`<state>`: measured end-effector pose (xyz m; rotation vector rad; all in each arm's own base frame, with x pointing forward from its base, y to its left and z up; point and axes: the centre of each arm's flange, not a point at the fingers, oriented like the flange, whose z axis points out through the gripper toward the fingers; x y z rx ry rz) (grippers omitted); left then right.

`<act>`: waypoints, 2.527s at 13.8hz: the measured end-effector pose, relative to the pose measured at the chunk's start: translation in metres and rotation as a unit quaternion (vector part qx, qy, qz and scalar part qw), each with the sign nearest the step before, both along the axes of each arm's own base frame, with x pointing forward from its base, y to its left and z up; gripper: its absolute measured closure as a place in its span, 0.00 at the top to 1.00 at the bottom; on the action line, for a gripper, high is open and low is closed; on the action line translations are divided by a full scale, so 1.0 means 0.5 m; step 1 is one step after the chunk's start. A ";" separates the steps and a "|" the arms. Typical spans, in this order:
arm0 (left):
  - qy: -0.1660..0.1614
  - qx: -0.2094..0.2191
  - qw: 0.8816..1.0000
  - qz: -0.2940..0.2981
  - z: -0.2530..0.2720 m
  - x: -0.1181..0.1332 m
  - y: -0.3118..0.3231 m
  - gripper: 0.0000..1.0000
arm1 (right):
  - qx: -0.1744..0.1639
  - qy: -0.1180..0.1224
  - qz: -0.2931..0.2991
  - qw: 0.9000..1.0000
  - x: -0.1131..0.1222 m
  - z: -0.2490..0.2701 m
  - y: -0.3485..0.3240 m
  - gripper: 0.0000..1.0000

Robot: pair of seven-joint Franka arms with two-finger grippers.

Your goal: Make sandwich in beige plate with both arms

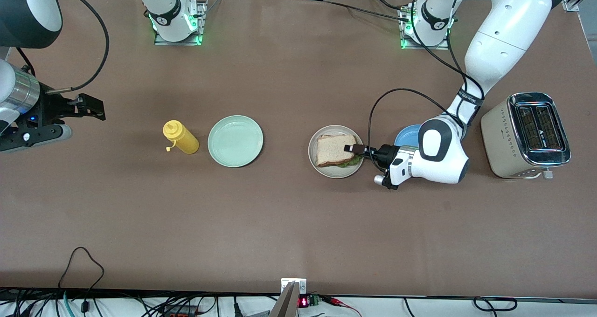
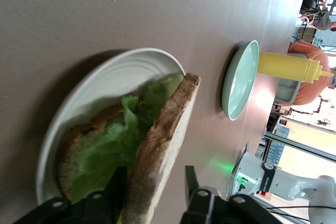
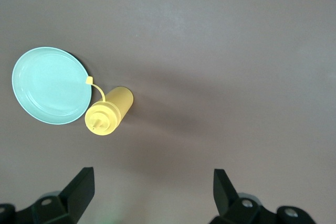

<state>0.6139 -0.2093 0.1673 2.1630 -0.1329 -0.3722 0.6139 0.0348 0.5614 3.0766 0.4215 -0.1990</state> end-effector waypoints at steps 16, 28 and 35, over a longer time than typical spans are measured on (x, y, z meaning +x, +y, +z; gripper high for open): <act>-0.129 0.237 0.955 -0.121 0.299 0.062 0.195 1.00 | -0.001 0.001 -0.009 1.000 -0.053 -0.017 -0.026 1.00; -0.157 0.437 0.885 0.028 0.702 0.065 0.390 1.00 | -0.001 0.002 -0.009 1.000 -0.053 -0.021 -0.025 1.00; -0.122 0.463 0.875 0.070 0.812 -0.067 0.505 1.00 | -0.001 0.003 -0.008 1.000 -0.054 -0.021 -0.025 1.00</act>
